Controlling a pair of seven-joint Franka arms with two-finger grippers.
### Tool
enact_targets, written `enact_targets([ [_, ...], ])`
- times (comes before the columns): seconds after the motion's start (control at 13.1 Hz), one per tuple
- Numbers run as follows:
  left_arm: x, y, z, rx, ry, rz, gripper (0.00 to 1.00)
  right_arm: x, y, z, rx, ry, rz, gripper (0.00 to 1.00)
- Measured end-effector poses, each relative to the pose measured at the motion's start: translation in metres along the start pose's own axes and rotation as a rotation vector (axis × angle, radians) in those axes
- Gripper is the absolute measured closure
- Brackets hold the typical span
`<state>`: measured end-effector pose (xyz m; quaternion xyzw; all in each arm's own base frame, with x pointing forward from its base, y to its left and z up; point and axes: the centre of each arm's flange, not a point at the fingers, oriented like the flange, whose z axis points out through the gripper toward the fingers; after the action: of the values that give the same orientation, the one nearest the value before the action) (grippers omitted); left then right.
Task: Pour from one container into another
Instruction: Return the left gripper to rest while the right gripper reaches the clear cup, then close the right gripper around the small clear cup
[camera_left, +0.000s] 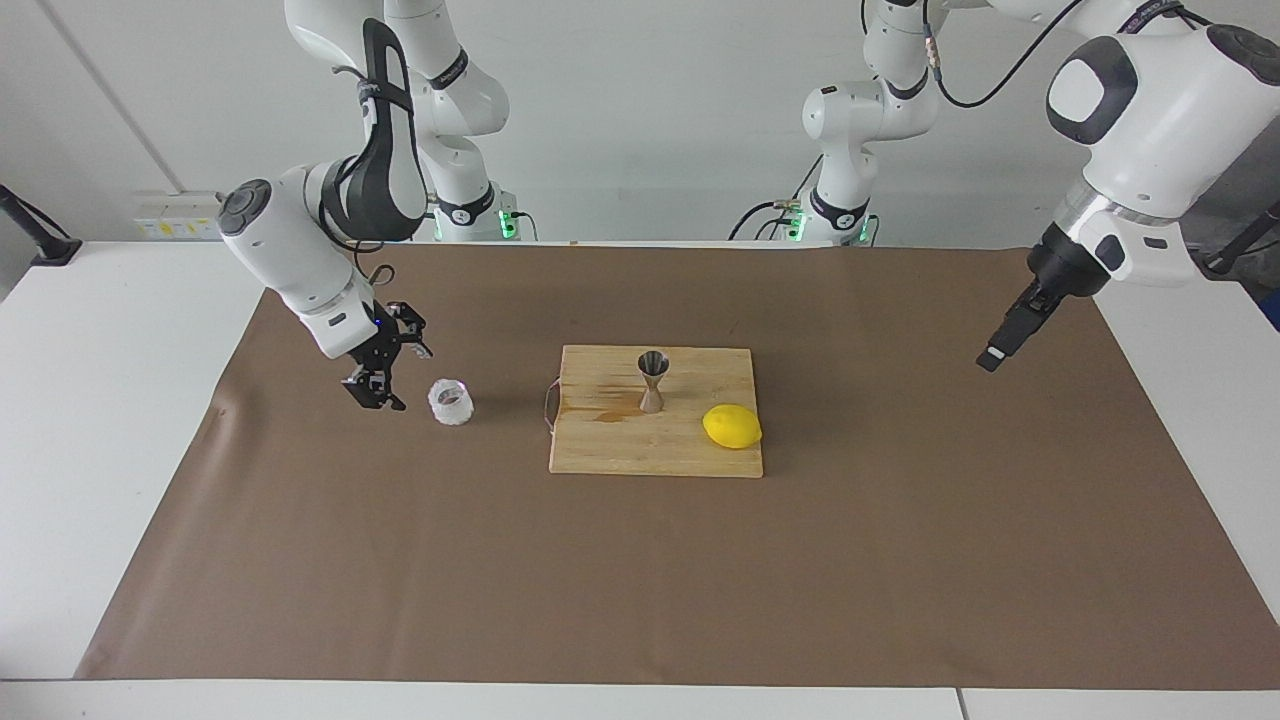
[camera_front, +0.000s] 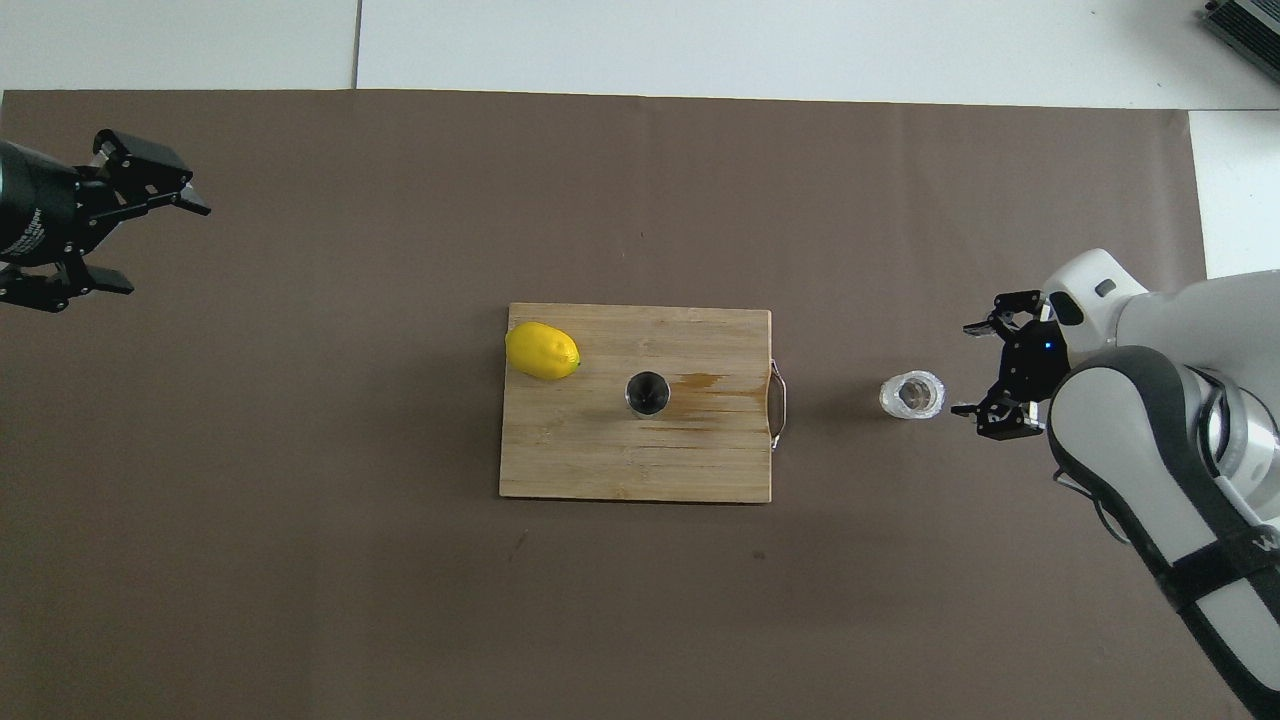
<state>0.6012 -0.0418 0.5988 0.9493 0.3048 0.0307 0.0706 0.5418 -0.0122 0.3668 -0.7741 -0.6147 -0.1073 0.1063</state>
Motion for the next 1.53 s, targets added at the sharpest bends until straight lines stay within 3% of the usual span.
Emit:
enact_targets([
  [0.38,0.002,-0.009,-0.006,0.067,0.006,0.390,0.00,-0.031,-0.017,0.028,0.057,0.025,-0.062,0.00],
  [0.54,0.003,-0.012,-0.012,0.071,0.005,0.492,0.00,-0.040,-0.022,0.035,0.064,0.068,-0.073,0.00],
  [1.07,-0.018,-0.016,-0.045,0.073,0.011,0.640,0.00,-0.056,-0.021,0.072,0.060,0.174,-0.053,0.00],
  [1.53,-0.025,-0.029,-0.065,0.075,0.019,0.731,0.00,-0.061,-0.020,0.096,0.056,0.210,-0.058,0.00],
])
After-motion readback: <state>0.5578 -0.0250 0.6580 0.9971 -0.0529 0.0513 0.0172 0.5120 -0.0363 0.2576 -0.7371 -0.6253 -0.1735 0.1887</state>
